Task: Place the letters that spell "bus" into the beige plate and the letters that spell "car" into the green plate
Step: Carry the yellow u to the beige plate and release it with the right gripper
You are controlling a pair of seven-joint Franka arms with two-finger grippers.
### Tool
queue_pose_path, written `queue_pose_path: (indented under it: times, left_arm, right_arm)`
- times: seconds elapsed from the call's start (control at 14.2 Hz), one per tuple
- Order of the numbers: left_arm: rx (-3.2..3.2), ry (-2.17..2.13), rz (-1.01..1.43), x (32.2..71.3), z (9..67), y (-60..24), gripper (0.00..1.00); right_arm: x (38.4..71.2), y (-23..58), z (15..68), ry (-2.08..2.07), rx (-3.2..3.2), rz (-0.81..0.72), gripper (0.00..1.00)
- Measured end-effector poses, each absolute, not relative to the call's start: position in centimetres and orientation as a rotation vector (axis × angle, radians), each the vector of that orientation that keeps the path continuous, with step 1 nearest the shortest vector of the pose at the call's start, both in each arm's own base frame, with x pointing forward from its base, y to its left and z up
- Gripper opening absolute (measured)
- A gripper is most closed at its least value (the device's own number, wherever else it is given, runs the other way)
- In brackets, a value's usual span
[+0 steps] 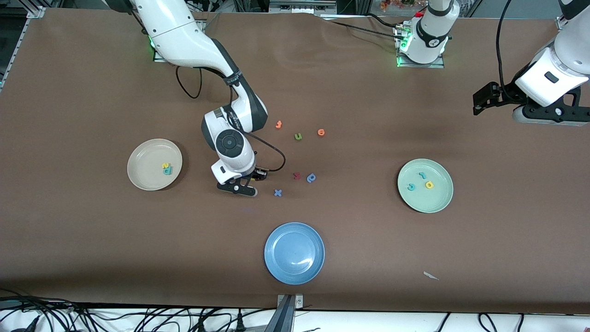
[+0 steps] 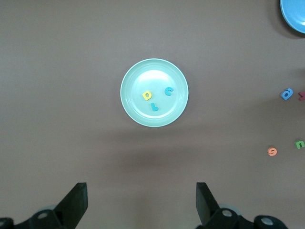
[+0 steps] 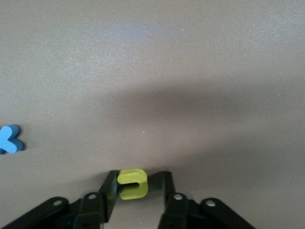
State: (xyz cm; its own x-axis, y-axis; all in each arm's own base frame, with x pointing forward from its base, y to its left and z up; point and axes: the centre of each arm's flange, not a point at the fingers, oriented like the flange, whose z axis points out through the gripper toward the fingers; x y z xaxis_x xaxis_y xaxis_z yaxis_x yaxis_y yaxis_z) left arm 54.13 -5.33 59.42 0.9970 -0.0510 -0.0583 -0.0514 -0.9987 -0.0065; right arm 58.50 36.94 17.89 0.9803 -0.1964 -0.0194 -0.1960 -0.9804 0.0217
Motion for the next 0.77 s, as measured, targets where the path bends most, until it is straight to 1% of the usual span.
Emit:
queue_pose_path:
  times: [0.07, 0.14, 0.21, 0.56, 0.77]
  left_arm:
    - [-3.131, 0.080, 0.091, 54.1, 59.4, -5.3, 1.00]
    - [-3.131, 0.080, 0.092, 54.1, 59.4, -5.3, 1.00]
    - [-3.131, 0.080, 0.093, 54.1, 59.4, -5.3, 1.00]
    - [-3.131, 0.074, 0.104, 54.1, 59.4, -4.9, 1.00]
    - [-3.131, 0.081, 0.106, 54.1, 59.4, -4.9, 1.00]
  right_arm:
    - [58.5, 36.9, 17.9, -0.308, 3.107, -0.033, 0.40]
    - [58.5, 37.0, 17.9, -0.308, 3.107, -0.032, 0.33]
    - [58.5, 37.0, 17.9, -0.308, 3.108, -0.032, 0.28]
    - [58.8, 37.1, 18.3, -0.320, 3.115, -0.034, 0.27]
    - [60.4, 36.4, 21.3, -0.266, 3.087, -0.108, 0.27]
